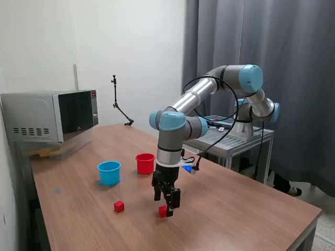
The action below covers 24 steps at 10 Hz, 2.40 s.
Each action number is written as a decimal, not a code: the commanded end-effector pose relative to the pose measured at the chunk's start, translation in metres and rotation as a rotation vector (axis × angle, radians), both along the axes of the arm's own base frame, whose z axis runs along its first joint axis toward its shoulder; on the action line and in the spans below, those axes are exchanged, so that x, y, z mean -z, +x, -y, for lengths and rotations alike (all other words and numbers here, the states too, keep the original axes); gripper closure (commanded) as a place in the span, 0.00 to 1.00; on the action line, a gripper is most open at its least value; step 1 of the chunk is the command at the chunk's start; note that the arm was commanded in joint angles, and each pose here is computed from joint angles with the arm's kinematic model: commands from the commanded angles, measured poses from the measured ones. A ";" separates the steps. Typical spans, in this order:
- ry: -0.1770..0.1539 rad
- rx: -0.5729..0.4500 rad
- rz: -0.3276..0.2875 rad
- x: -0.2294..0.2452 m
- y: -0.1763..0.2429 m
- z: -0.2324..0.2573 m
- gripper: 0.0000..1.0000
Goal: Place red objects in the red bin, and blue objects in the blue bin.
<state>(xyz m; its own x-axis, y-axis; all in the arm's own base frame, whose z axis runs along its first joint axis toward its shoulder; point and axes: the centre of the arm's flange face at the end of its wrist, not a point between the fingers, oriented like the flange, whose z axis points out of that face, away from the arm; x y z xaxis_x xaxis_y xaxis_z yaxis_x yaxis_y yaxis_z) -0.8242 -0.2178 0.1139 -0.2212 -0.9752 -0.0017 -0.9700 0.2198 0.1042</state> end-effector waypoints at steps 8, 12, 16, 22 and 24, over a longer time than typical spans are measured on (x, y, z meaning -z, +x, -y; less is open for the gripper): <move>-0.007 -0.010 0.006 0.003 0.003 0.006 0.00; -0.007 -0.012 0.006 0.003 0.003 0.006 1.00; -0.002 -0.013 0.001 0.000 0.001 0.006 1.00; 0.120 0.087 -0.184 -0.182 0.006 -0.068 1.00; 0.133 0.150 -0.043 -0.153 0.029 -0.123 1.00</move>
